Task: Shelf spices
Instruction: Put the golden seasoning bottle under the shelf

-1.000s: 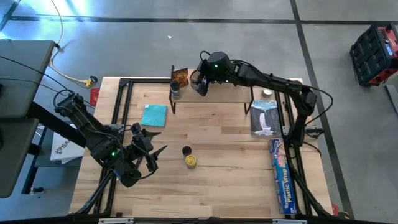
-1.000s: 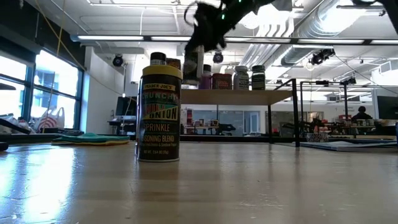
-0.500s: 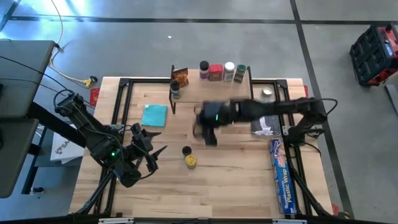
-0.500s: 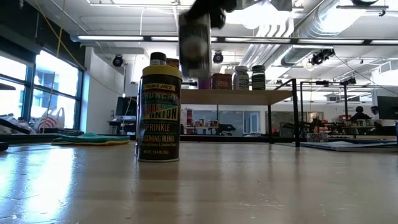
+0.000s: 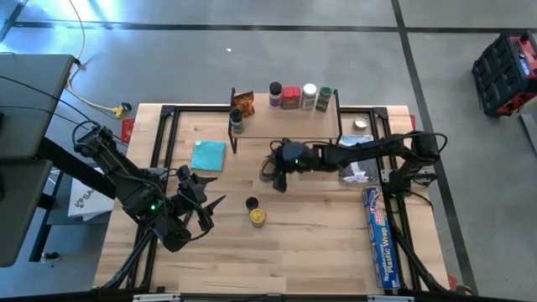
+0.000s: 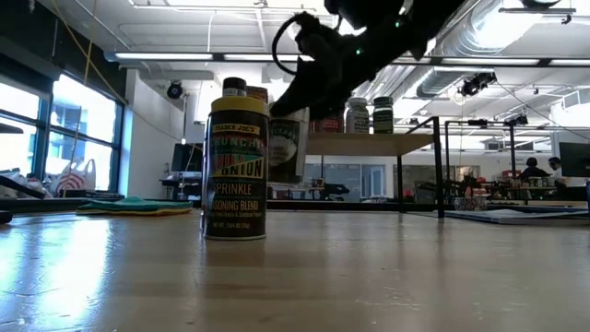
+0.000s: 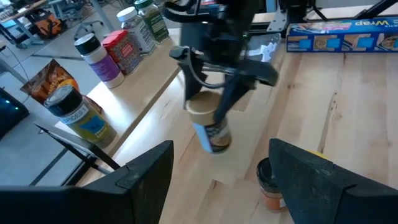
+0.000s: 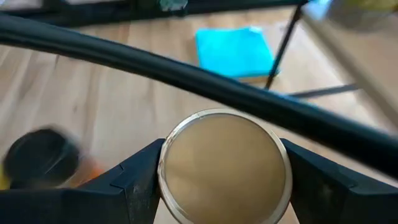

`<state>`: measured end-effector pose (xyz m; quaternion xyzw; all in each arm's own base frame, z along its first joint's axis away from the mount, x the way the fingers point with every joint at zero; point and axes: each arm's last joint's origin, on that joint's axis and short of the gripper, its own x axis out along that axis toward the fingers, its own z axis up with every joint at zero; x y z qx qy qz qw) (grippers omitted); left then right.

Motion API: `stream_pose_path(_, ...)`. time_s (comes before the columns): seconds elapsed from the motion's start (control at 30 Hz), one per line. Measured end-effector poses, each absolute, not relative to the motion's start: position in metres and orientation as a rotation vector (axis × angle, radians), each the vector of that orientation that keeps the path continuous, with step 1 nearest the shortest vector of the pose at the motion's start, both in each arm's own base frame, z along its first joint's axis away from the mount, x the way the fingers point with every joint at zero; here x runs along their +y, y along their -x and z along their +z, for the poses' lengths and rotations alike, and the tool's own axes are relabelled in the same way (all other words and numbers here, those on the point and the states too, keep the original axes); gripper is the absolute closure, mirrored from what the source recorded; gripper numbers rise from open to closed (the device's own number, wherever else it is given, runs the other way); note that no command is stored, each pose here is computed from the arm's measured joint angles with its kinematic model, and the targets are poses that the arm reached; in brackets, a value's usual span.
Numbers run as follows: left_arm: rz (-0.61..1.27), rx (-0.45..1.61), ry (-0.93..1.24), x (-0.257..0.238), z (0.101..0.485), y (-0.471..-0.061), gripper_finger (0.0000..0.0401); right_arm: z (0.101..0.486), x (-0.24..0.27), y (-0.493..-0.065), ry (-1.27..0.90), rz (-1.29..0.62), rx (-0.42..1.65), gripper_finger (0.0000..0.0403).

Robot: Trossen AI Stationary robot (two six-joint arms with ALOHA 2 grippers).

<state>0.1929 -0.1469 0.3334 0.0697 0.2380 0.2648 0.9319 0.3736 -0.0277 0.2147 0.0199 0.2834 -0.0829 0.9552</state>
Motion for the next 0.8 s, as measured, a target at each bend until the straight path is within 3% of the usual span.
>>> stream_pose_path(0.43,0.546,0.488,-0.133,-0.146,0.333,-0.194,0.0142,0.181,-0.056,-0.389,-0.080,-0.222,0.526,0.0121)
stream_pose_path(0.8,0.543,0.492,-0.129,-0.146,0.333,-0.194,0.0142,0.184,-0.059,-0.391,-0.014,-0.228,0.487,0.0117)
